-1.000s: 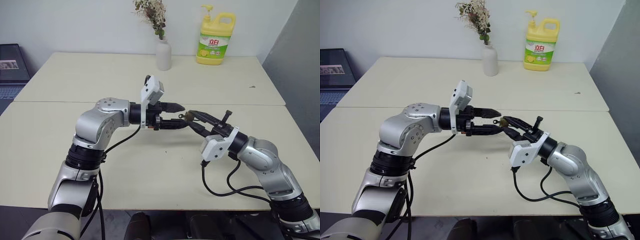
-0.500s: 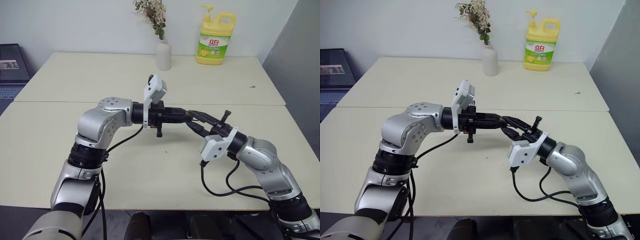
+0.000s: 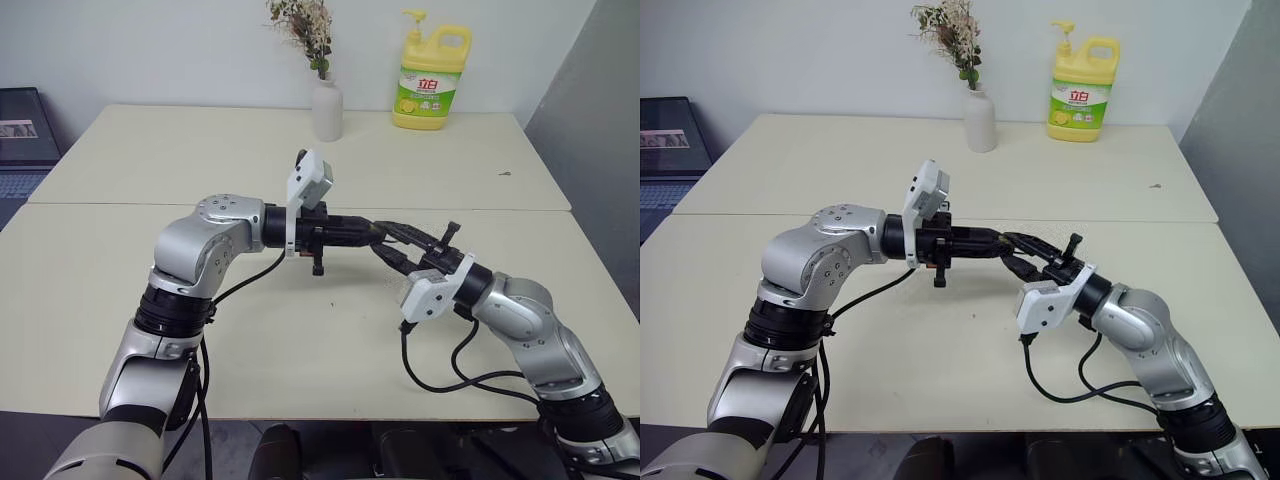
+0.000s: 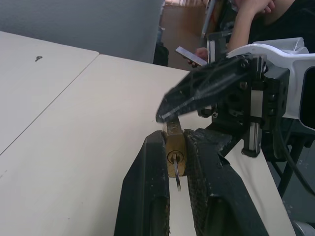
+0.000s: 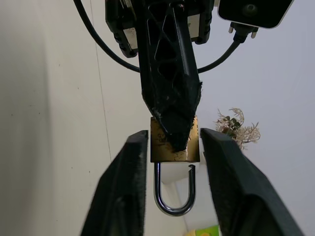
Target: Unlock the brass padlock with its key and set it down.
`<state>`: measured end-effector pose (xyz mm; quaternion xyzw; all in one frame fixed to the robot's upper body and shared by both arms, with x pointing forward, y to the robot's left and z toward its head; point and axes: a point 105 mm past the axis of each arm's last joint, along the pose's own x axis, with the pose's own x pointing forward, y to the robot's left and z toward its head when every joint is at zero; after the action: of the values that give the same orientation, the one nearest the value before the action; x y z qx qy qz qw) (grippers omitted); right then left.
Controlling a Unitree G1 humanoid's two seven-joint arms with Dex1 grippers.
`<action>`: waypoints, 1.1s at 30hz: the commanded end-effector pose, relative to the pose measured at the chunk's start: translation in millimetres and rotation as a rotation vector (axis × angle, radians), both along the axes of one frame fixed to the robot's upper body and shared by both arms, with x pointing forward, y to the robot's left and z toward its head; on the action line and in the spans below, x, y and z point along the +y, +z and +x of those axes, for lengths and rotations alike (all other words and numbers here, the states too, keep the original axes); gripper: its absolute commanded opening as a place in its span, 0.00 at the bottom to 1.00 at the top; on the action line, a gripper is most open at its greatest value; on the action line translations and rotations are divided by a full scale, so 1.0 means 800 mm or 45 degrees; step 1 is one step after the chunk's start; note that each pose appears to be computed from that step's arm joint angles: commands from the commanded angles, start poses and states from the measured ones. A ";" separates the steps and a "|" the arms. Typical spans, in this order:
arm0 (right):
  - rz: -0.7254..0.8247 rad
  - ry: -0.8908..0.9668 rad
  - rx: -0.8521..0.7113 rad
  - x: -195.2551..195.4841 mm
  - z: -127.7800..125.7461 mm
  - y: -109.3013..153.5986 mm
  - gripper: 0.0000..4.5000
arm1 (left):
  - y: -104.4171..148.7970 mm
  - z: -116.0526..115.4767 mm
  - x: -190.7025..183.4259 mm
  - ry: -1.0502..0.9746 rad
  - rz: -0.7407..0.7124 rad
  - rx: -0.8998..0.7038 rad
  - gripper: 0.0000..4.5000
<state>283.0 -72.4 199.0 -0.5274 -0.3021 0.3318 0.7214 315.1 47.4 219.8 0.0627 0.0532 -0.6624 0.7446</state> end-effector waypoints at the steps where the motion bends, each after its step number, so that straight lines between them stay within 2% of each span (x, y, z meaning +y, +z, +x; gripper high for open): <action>1: -0.026 -0.037 -0.014 -0.016 -0.001 0.011 0.68 | 0.011 0.000 0.005 -0.007 -0.010 -0.062 0.04; 6: -0.058 -0.060 0.036 -0.037 -0.007 0.011 0.69 | 0.011 0.011 0.018 0.040 0.000 -0.088 0.04; 9: -0.027 -0.010 0.075 -0.044 -0.022 0.014 0.69 | 0.012 0.013 0.024 0.042 0.000 -0.093 0.04; 11: 0.000 0.043 0.095 -0.042 -0.031 0.018 0.56 | 0.012 0.013 0.026 0.039 0.002 -0.095 0.04; 18: 0.079 0.148 0.109 -0.023 -0.032 0.036 0.01 | 0.013 0.005 0.028 -0.016 -0.003 -0.097 0.04; 33: 0.001 0.241 0.176 -0.009 -0.017 0.030 0.00 | 0.018 -0.009 0.024 -0.080 -0.045 -0.072 0.04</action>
<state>273.7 -82.5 213.7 -0.4721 -0.2784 0.4294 0.7178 314.3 66.8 222.9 0.0694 0.0408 -0.6764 0.7322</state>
